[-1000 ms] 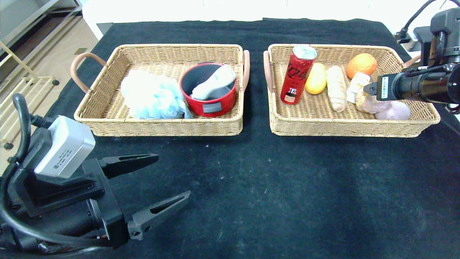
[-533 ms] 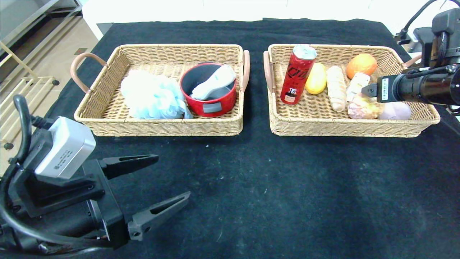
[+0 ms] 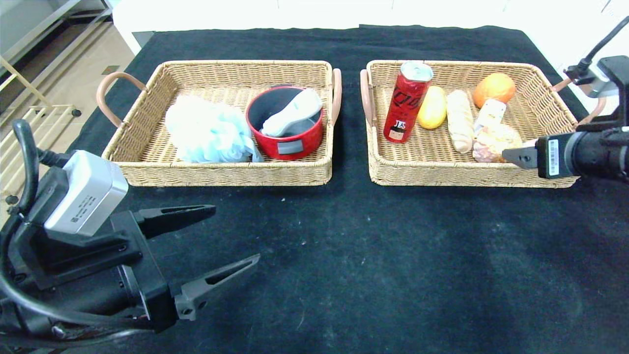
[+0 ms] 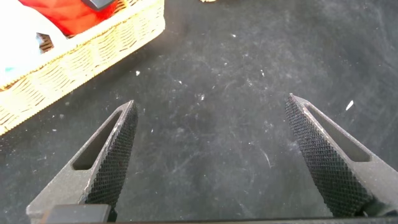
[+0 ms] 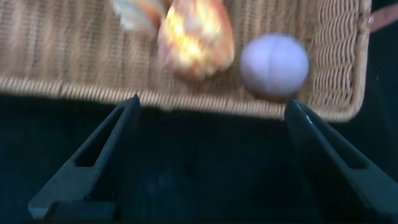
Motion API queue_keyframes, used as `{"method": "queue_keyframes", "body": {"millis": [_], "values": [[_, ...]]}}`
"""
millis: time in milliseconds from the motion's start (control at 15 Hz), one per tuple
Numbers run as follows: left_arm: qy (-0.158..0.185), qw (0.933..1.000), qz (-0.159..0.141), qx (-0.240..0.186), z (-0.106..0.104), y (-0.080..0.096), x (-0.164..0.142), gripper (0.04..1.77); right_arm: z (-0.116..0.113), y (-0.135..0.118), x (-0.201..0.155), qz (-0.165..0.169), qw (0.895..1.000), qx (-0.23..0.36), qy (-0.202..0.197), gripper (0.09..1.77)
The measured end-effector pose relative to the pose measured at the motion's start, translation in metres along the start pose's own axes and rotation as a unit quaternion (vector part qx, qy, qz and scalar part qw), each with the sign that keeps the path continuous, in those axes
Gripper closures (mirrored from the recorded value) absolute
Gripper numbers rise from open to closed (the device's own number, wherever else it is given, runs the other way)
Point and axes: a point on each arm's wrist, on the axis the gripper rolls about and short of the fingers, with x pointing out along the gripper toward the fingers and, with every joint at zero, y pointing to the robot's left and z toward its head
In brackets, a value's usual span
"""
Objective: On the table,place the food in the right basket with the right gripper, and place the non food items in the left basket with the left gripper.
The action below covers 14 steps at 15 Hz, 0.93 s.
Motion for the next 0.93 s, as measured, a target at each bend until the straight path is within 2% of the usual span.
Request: {"method": "queue_keyframes", "body": {"millis": [133, 267, 533, 667, 800, 933], "values": [[0.0, 0.9999, 0.01, 0.011, 0.001, 0.0, -0.001, 0.09, -0.019, -0.002, -0.028, 0.015, 1.0, -0.008, 0.003, 0.17], [0.001, 0.9988, 0.047, 0.014, 0.002, 0.001, -0.005, 0.09, -0.035, -0.011, -0.054, 0.022, 1.0, -0.008, -0.003, 0.16], [0.019, 0.9957, 0.091, 0.008, -0.013, -0.004, -0.027, 0.09, -0.071, -0.031, -0.101, 0.042, 0.999, -0.008, 0.0, 0.16], [0.03, 0.9935, 0.11, 0.005, -0.021, -0.008, -0.045, 0.09, -0.09, -0.041, -0.124, 0.047, 0.999, -0.016, 0.022, 0.16], [0.039, 0.9906, 0.131, 0.003, -0.025, -0.014, -0.068, 0.09, -0.105, -0.051, -0.147, 0.037, 0.998, -0.018, 0.04, 0.16], [0.041, 0.9863, 0.16, -0.002, -0.023, -0.018, -0.095, 0.09, -0.115, -0.061, -0.165, 0.011, 0.999, -0.007, 0.043, 0.16]]}}
